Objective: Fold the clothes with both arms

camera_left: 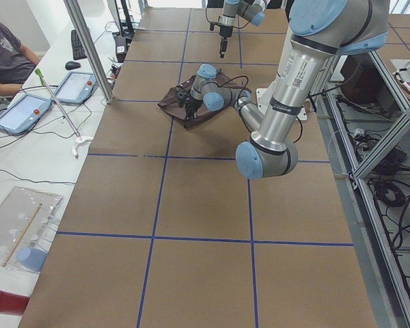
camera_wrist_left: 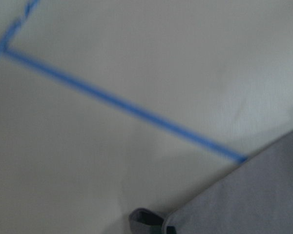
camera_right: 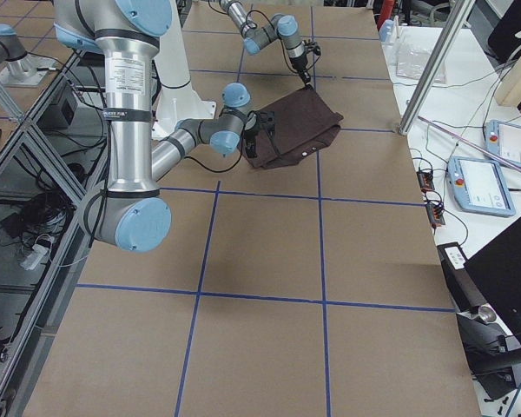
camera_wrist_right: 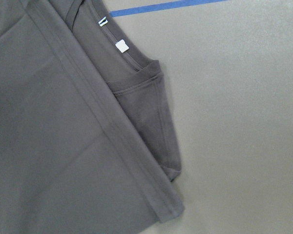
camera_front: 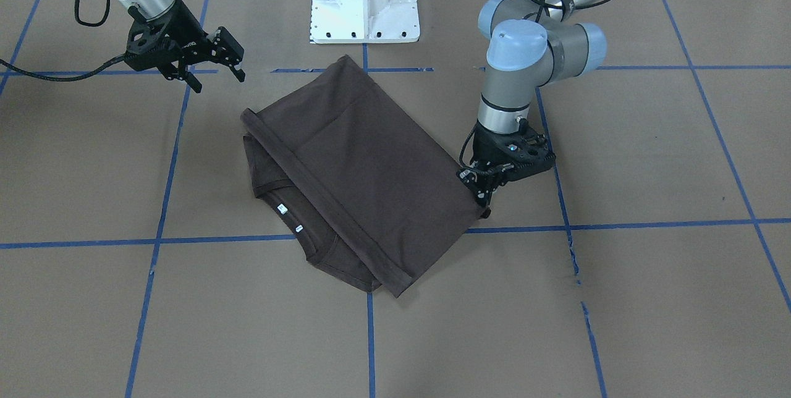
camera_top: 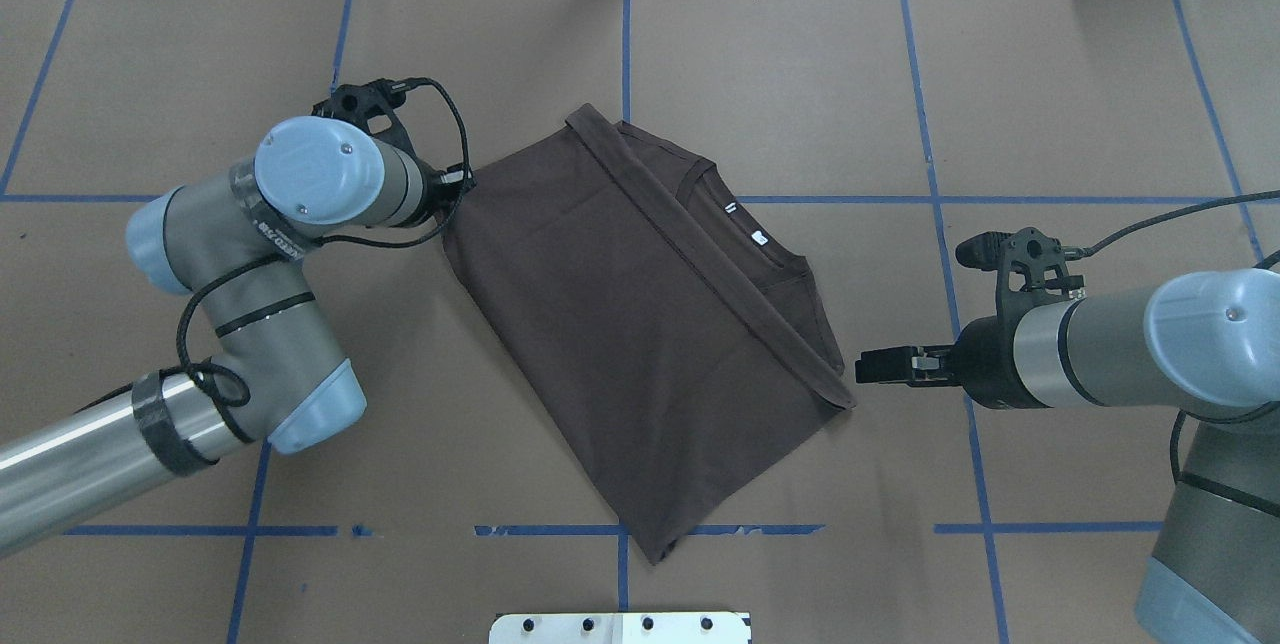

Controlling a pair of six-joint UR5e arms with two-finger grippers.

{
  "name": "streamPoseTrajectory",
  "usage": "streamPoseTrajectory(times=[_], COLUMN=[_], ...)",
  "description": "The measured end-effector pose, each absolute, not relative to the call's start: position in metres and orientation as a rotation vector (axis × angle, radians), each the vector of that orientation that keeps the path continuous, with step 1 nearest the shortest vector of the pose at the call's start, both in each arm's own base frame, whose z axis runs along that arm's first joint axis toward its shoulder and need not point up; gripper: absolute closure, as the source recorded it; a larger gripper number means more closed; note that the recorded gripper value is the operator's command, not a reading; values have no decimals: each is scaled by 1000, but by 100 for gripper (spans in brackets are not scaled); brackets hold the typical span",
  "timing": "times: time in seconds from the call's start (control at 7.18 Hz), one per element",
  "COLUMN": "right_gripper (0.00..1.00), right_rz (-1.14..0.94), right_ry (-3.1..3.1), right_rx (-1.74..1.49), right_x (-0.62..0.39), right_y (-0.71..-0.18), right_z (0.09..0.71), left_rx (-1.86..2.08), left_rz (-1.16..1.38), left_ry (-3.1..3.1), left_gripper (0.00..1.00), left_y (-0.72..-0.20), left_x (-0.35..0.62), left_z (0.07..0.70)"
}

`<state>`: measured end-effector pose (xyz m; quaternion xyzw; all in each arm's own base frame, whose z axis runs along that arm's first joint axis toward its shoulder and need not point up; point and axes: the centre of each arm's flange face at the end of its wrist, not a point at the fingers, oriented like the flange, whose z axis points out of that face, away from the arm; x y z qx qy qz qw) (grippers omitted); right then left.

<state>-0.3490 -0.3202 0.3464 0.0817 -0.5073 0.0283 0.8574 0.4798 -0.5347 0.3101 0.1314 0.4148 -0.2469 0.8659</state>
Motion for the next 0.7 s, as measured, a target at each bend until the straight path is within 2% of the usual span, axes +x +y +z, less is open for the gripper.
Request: streamPoseTrajectory(times=[0.28,0.7], right_gripper=[0,0], right_rz=[65,71], right_ry=[-1065,-1062], right_rx=[175,177], right_x=[-347,-346], right_y=[-322,-324], right_z=[347,347], left_rx=[337,438], left_rz=[-510,-514], left_ry=[903,958], left_gripper=[100,100], left_y=[-605,-649], left_x=[513,546], left_z=[297,272])
